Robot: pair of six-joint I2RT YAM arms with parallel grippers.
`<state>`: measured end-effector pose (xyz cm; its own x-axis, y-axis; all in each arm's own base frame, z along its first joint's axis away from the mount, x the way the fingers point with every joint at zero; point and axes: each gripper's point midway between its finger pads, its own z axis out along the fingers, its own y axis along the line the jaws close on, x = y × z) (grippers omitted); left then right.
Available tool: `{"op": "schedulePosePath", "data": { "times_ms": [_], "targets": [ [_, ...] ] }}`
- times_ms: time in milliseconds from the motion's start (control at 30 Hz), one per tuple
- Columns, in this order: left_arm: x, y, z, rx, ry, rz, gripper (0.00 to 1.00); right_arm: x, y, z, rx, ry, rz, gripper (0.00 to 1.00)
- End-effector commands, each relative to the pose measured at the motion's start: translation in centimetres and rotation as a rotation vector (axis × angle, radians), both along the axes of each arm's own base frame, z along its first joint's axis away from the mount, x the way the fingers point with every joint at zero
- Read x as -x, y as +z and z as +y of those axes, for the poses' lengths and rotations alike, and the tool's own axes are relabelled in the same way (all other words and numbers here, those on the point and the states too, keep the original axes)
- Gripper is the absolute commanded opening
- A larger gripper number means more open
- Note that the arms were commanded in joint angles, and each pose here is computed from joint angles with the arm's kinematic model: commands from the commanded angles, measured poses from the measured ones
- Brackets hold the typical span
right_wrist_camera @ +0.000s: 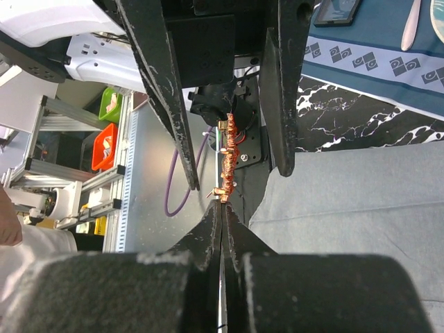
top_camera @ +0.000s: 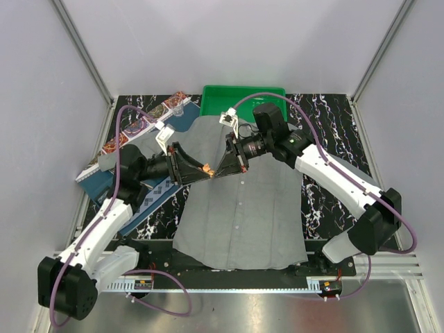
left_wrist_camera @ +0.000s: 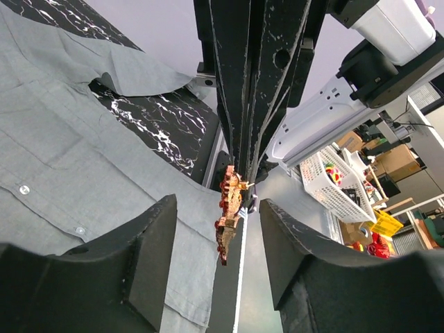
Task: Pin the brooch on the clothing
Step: Pass from the right arm to the left
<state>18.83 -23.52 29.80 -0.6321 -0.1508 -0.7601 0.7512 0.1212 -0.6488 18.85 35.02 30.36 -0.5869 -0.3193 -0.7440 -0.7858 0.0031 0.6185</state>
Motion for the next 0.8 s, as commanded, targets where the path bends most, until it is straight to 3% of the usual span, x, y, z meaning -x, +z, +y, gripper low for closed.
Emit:
{"op": "schedulePosePath", "data": {
  "times_ms": [0, 267, 533, 667, 767],
  "targets": [
    [-0.3, 2.5, -0.4, 0.042, -0.007, -0.083, 0.54, -0.3, 1.1, 0.2, -0.037, 0.013, -0.014, 0.0],
    [-0.1, 2.4, -0.8, 0.037, -0.021, -0.074, 0.49, -0.5, 0.6, 0.3, -0.026, 0.014, 0.0, 0.0],
    [-0.2, 2.2, -0.9, 0.035, -0.027, -0.061, 0.32, -0.4, 0.3, 0.3, -0.021, 0.024, 0.003, 0.0],
    [-0.3, 2.2, -0.9, 0.034, -0.03, -0.06, 0.36, -0.3, 0.2, 0.3, -0.017, 0.031, 0.002, 0.0],
    [-0.3, 2.1, -1.0, 0.029, -0.037, -0.057, 0.32, -0.3, 0.1, 0.2, -0.011, 0.031, -0.003, 0.0]
  ]
}}
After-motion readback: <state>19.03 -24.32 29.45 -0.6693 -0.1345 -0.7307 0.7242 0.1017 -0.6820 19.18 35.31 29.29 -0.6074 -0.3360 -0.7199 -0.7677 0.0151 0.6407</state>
